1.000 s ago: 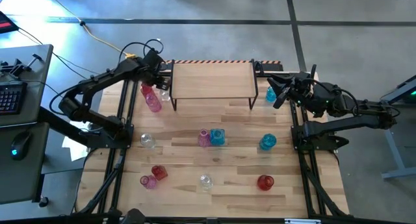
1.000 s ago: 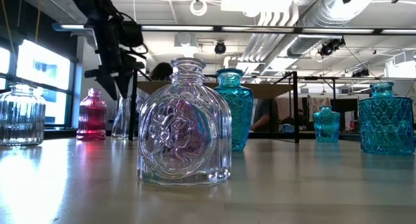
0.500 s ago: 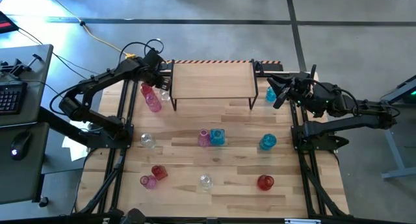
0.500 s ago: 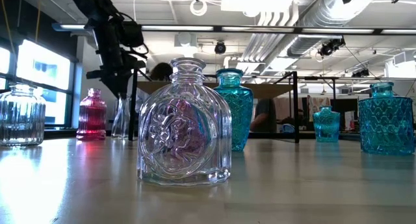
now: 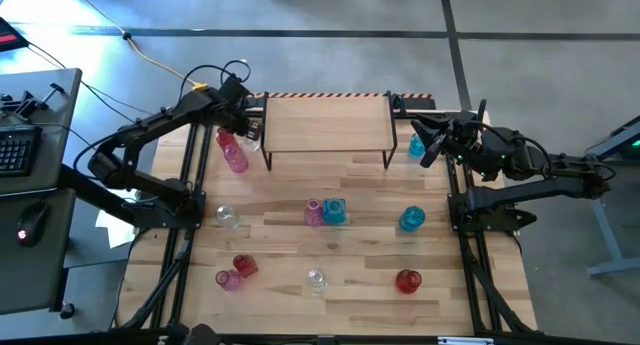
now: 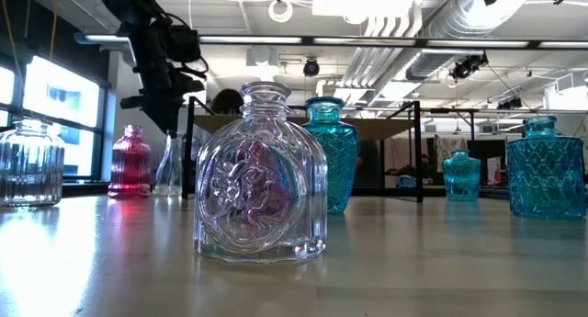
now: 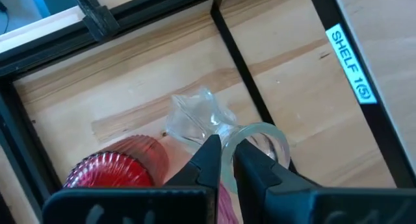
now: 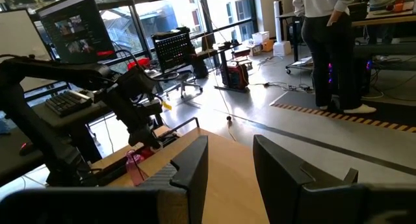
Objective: Sort vases onto shelf
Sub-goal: Put the top transparent vase on the shelf
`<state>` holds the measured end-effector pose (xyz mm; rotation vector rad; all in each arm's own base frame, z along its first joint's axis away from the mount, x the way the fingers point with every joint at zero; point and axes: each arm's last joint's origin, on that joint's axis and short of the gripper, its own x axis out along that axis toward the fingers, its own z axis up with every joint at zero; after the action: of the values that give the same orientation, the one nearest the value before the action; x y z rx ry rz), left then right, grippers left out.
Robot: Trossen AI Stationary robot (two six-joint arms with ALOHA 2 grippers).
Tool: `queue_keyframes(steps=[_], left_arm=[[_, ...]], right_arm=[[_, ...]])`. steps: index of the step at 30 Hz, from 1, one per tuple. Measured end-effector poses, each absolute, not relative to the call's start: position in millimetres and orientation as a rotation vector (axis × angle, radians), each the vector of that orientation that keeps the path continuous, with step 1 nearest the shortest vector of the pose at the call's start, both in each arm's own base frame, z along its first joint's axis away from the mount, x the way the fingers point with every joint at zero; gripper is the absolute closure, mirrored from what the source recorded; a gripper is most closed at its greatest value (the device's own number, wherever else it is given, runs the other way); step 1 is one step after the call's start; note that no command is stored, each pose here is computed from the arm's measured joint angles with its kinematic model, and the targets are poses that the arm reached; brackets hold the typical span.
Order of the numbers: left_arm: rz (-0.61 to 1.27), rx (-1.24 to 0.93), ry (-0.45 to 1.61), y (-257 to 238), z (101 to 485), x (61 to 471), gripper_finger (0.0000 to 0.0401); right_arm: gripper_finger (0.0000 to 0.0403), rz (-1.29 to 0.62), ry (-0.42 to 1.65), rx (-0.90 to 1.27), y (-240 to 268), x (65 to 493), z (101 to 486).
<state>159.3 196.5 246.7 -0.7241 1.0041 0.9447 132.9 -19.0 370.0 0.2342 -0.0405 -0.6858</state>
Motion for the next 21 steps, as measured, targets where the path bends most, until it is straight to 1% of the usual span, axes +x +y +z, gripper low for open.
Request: queue_keyframes(steps=[6,15,21], left_arm=[[0.928,-0.734,0.997,191.2,252.1,155.6,0.0387],[0.870,-0.750,0.935,184.4,263.1,152.6,0.0387],[0.884,-0.756,0.877,175.1,276.4,144.3,0.0387]], right_arm=[[0.0293,-0.686,-0.040,0.234,-19.0,133.0,369.9],[0.0293,-0.686,-0.040,0.234,-19.0,133.0,369.9],[0.0293,-0.686,-0.040,0.234,-19.0,133.0,370.0]])
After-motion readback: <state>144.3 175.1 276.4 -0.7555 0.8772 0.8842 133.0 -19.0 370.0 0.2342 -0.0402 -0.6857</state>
